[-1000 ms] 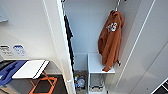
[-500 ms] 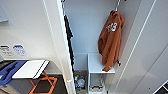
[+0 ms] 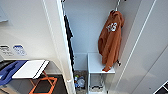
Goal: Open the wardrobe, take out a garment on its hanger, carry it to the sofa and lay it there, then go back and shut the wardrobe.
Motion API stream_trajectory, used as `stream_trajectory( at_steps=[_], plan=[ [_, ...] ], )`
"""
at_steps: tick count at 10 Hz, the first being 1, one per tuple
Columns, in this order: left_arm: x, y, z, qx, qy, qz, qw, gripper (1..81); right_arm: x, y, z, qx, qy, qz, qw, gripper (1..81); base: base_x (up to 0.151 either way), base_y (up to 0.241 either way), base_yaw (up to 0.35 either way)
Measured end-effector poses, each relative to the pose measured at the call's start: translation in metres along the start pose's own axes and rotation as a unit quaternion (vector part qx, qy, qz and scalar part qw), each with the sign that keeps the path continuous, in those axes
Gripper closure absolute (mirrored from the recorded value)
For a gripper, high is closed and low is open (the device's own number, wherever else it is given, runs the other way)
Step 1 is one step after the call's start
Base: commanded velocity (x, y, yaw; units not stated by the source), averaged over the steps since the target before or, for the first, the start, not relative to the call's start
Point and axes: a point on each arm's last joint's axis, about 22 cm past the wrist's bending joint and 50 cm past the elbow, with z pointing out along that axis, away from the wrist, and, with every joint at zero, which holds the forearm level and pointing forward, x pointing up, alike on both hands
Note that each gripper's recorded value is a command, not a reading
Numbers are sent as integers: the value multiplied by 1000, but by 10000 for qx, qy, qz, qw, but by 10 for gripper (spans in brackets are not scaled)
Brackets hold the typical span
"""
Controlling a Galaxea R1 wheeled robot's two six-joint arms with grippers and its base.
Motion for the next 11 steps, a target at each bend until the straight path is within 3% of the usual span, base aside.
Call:
stream_trajectory(
  at_steps=[3,5,8,11],
  plan=[
    [1,-4,17,187,59,-160,9997,10,-1,-10,4,98,-3,15,10000,10,0,0,0],
    [21,-2,34,357,523,-643,9959,10,-2,-25,8,252,-7,41,9997,10,0,0,0],
    [46,-17,40,670,1121,-1214,9840,10,-3,-43,6,462,-30,52,9989,10,0,0,0],
    [42,-55,17,1104,1510,-1615,9690,10,-3,-47,10,477,-60,22,9988,10,0,0,0]
  ],
)
